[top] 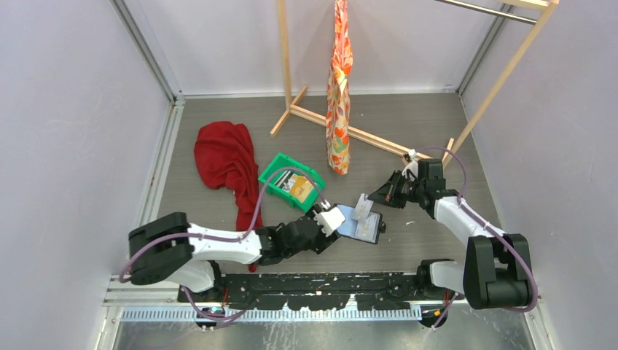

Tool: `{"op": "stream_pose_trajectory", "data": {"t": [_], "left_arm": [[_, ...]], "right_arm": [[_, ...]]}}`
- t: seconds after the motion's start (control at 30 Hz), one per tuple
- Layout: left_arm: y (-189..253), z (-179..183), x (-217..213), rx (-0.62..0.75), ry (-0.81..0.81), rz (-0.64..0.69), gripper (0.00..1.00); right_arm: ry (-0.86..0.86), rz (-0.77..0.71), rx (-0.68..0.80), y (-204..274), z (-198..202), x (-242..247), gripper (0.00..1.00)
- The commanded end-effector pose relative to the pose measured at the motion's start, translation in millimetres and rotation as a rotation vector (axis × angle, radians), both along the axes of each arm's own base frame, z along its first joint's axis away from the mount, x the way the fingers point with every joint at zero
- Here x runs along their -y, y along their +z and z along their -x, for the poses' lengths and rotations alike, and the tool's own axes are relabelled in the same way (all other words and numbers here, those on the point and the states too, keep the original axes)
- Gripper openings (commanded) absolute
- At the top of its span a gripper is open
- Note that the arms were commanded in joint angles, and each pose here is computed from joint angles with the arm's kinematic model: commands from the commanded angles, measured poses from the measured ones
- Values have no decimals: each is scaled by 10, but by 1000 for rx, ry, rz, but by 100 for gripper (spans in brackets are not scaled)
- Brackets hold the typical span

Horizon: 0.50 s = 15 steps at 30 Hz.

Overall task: Put the credit cards into the card holder
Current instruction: Insert the credit card into the card holder.

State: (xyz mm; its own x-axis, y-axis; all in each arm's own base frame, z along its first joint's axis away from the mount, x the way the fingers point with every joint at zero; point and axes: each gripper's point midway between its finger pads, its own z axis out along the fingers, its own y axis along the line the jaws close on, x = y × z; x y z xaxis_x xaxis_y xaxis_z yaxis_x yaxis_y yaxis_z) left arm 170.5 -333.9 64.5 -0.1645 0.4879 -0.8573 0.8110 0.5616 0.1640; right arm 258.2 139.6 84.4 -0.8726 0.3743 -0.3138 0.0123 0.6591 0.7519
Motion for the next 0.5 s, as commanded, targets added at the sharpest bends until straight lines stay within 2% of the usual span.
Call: {"op": "stream_pose_trajectory", "data": {"t": [0.0, 0.23, 0.47], "left_arm": [[321, 31, 27, -31, 32, 168, 62], [421, 26, -71, -85, 127, 333, 79], [454, -66, -197, -160, 230, 403, 91]], "right_arm": [[-157, -65, -1, 50, -105, 65, 1], [-222, -5, -21, -136, -31, 202, 1], [-223, 9, -27, -261, -7, 218, 1]]}}
